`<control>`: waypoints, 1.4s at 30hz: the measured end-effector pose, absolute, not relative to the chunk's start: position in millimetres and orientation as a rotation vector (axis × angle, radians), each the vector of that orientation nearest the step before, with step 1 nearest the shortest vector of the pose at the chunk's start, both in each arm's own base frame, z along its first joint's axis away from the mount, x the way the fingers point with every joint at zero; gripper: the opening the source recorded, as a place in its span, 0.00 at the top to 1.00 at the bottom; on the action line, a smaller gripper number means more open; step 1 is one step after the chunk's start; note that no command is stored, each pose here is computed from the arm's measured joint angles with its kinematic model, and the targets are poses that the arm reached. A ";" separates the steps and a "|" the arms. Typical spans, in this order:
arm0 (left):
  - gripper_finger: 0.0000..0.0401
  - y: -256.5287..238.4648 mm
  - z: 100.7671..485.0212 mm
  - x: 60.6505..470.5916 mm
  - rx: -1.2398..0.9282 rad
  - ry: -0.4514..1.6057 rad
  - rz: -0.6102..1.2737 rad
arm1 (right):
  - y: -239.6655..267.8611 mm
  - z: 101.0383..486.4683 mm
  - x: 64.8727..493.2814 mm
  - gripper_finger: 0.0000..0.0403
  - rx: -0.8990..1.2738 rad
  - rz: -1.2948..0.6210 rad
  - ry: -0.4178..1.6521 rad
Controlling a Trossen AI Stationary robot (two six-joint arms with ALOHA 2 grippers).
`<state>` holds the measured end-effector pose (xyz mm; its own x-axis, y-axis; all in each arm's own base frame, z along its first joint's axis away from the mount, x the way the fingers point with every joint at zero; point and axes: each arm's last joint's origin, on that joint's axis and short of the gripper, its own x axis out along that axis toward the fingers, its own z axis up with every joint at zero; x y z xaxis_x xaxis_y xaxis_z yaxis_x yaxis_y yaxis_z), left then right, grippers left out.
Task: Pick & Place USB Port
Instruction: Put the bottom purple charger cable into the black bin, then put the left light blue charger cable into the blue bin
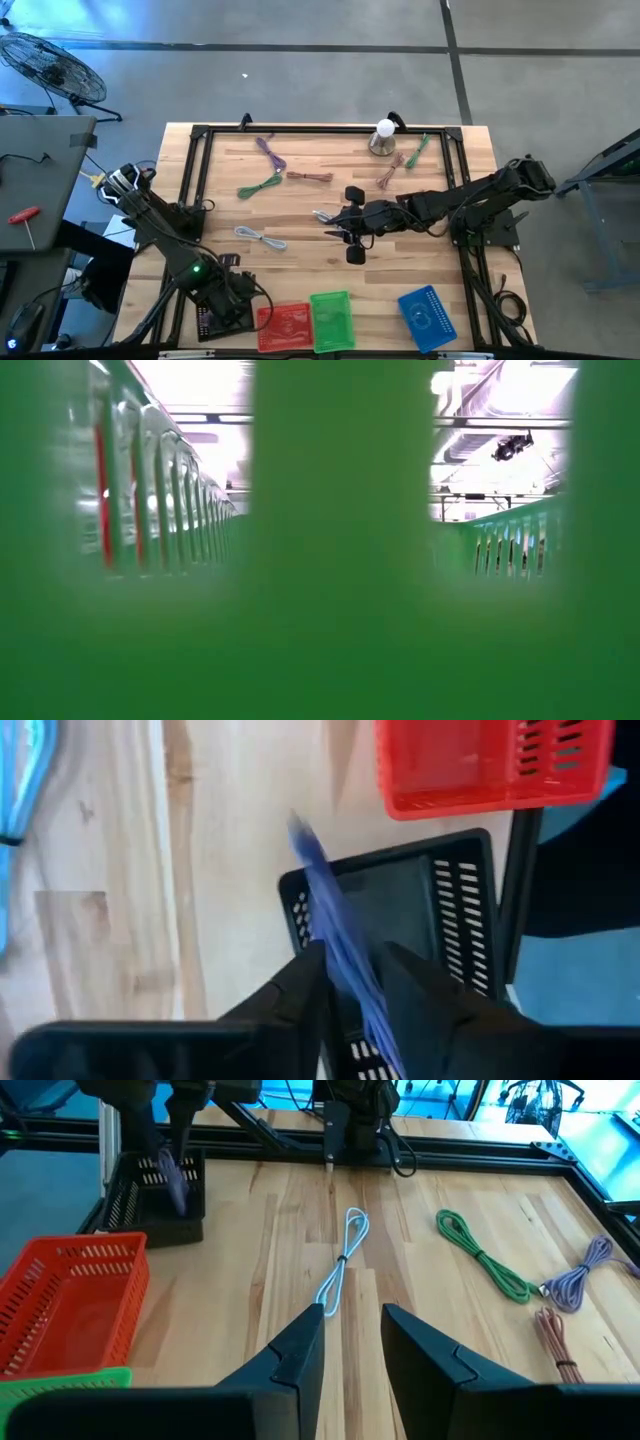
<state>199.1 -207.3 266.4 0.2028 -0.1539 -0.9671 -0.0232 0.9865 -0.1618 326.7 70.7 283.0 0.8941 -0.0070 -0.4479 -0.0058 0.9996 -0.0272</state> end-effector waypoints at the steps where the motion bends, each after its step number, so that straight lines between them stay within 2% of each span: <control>1: 0.70 -207.5 266.5 199.1 -0.149 1.359 -0.088 | 70.7 283.0 326.7 0.77 -0.028 -0.001 0.465; 7: 0.59 -207.3 266.4 198.9 -0.141 1.357 -0.086 | 70.6 283.0 326.6 0.77 -0.028 -0.001 0.466; 10: 0.58 -207.0 266.4 199.2 -0.127 1.345 -0.081 | 70.6 282.3 326.2 0.77 -0.031 -0.001 0.474; 15: 0.58 -199.3 263.5 200.9 -0.128 1.315 0.050 | 70.4 281.1 325.6 0.77 -0.034 -0.001 0.488; 22: 0.58 -159.4 261.9 204.3 0.059 1.447 0.233 | 70.8 280.5 325.4 0.77 -0.030 0.016 0.495; 30: 0.58 -114.0 262.0 239.0 0.323 1.455 0.021 | 78.6 280.9 324.4 0.77 0.035 0.180 0.504; 34: 0.58 -92.6 254.9 255.1 0.319 1.428 -0.077 | 85.8 281.4 322.7 0.77 0.031 0.205 0.501; 42: 0.58 -61.4 212.9 261.8 0.278 1.423 -0.190 | 106.8 283.7 315.4 0.77 -0.017 0.285 0.489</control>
<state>261.8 -61.4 212.9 0.1406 0.0356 -0.9894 0.2943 0.9527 0.0761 315.4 106.8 283.7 0.8443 0.2660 -0.4652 -0.2740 0.9603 0.0519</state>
